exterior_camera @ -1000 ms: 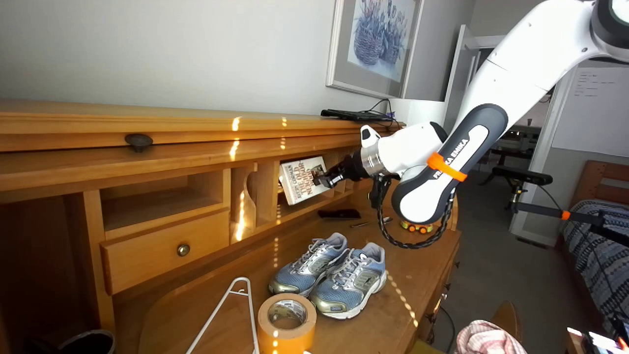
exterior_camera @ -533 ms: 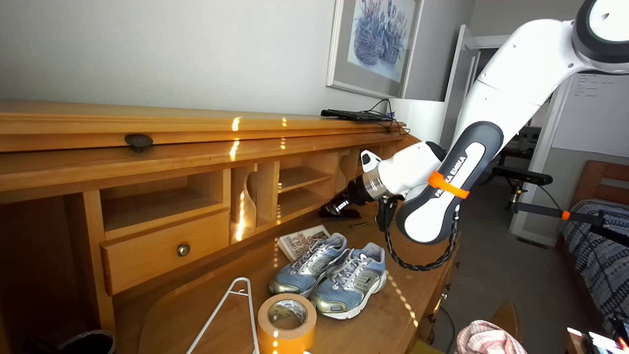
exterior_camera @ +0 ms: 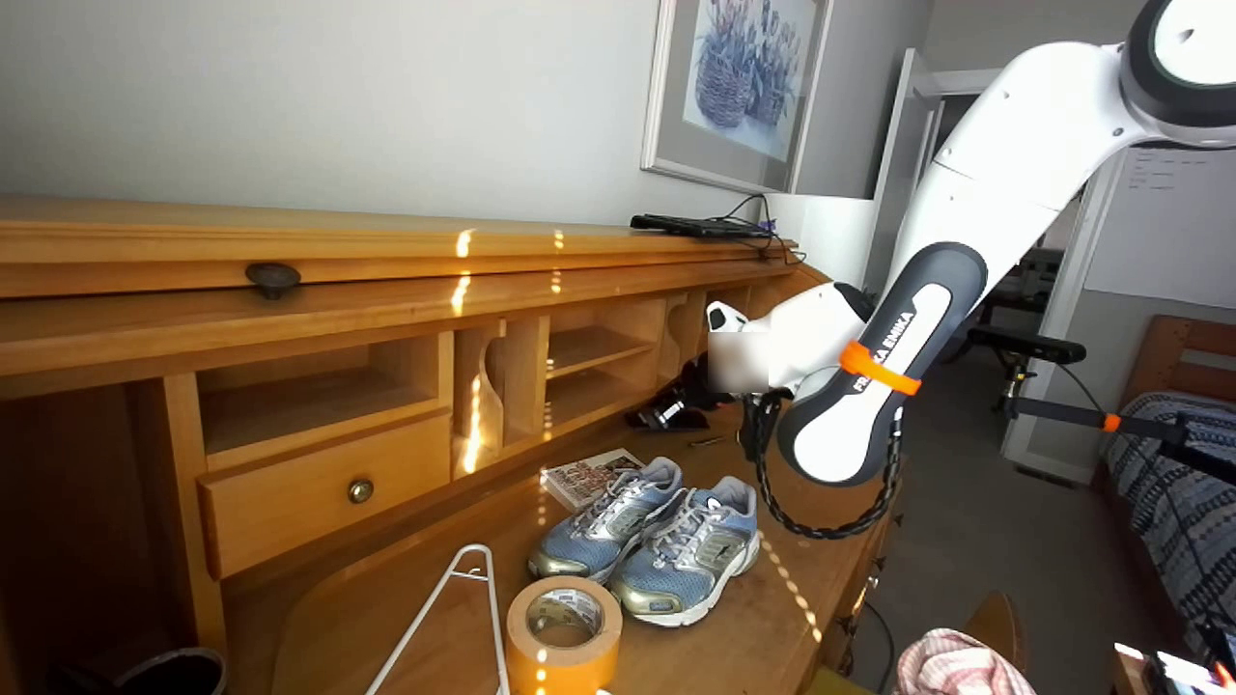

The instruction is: Remove the white book from the middle compartment and put it on the desk

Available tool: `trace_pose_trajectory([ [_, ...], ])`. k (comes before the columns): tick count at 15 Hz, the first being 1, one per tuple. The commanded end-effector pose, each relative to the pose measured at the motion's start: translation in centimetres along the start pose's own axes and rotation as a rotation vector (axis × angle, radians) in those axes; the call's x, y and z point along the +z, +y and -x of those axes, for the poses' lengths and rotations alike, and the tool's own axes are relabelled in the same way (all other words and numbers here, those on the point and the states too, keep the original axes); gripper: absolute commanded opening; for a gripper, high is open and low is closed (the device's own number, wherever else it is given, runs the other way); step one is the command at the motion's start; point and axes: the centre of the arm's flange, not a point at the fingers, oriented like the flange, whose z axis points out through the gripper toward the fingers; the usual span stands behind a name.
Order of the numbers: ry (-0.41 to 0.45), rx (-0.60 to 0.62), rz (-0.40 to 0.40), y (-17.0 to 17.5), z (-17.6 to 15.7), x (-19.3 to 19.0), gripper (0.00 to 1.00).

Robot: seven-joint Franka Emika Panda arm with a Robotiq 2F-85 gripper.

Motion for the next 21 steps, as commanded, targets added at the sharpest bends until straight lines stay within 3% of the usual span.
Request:
trace_pose_trajectory([
  [1,-0.056,0.012,-0.028,-0.8,0.6,-1.0,0.00],
  [2,-0.068,0.018,-0.033,-0.9,0.7,-1.2,0.26],
  [4,-0.107,0.039,-0.041,-0.9,0.8,-1.4,0.32],
  [13,-0.209,0.120,-0.017,1.0,0.5,-2.2,0.99],
  [21,-0.279,0.194,-0.029,1.9,0.8,-2.2,0.99],
])
